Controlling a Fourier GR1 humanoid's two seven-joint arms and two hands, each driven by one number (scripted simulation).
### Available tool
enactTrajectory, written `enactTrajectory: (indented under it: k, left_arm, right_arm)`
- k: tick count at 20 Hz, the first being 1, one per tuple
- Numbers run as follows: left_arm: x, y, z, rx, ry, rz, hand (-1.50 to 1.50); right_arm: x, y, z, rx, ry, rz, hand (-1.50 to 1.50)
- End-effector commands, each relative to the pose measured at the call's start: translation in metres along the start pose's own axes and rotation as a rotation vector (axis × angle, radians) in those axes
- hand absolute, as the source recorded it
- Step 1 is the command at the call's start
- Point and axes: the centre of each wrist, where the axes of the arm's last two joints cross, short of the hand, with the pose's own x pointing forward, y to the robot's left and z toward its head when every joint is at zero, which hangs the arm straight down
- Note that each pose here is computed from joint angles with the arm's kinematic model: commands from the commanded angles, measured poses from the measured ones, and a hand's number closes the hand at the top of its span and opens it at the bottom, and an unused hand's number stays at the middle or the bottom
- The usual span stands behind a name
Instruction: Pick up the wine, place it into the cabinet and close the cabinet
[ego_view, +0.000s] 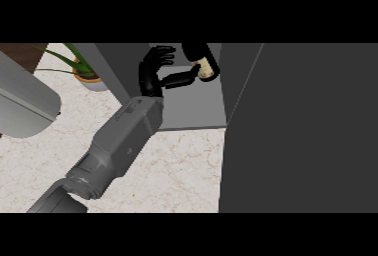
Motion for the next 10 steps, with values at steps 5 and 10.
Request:
enactTrajectory:
  k: [5, 10]
  left_arm:
    - [0.005, 0.034, -0.027, 0.071, -0.057, -0.181, -1.50]
    - [-0.005, 0.012, -0.012, 0.065, -0.026, -0.188, -1.50]
  right_arm:
    - [0.034, 0.007, 0.028, 0.033, -0.055, -0.069, -1.50]
    - [0.026, -0.004, 0.020, 0.042, -0.058, -0.045, -1.50]
